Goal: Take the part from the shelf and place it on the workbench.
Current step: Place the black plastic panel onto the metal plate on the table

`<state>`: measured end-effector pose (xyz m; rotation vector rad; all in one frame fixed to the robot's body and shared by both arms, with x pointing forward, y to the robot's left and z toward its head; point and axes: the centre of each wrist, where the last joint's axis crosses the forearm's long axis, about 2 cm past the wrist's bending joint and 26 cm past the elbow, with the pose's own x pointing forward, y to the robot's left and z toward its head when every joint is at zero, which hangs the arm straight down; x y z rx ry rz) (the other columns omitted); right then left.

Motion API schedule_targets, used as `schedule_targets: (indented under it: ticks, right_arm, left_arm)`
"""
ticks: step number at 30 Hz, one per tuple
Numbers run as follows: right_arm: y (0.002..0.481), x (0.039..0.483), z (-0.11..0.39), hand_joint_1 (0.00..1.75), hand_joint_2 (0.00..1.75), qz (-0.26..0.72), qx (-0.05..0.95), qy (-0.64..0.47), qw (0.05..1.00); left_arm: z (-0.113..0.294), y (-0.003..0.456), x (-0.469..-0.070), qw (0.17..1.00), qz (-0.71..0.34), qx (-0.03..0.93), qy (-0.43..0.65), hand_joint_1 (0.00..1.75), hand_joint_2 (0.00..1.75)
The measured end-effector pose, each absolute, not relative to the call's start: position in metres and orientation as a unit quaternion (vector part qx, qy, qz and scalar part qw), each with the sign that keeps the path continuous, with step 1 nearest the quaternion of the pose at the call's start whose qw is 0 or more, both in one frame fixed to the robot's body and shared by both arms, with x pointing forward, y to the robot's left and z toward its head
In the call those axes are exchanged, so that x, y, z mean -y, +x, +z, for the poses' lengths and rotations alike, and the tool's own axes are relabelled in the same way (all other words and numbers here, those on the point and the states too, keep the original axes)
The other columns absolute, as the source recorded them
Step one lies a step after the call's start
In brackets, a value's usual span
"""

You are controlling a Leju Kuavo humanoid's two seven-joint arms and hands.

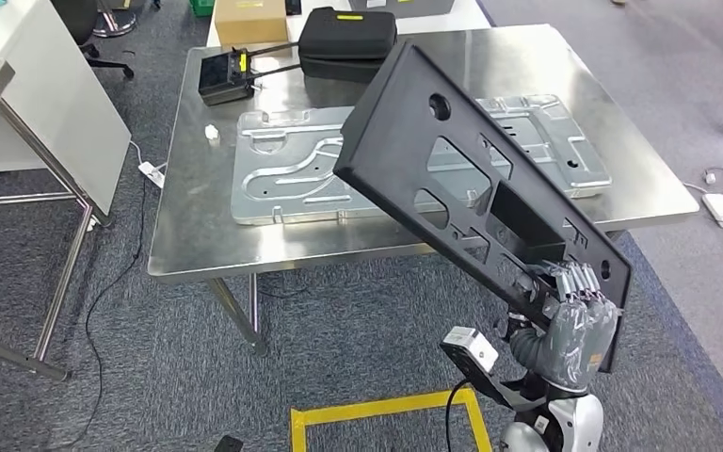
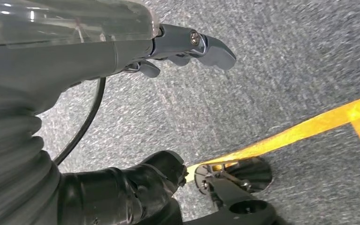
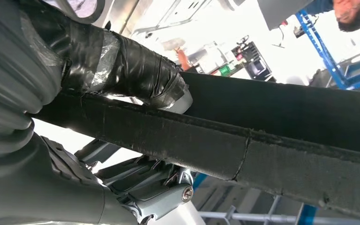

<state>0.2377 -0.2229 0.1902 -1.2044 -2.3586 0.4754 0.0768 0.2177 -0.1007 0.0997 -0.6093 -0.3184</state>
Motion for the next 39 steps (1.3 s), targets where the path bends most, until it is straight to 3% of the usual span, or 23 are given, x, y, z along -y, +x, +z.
schedule_targets:
  ticks: [39]
  right_arm:
    - [0.2361, 0.2235, 0.1864, 1.75, 1.75, 0.177, 0.853, -0.434, 0.227]
  left_arm:
    - [-0.1012, 0.0747, -0.2188, 0.940, -0.159, 0.298, 0.047, 0.00, 1.75]
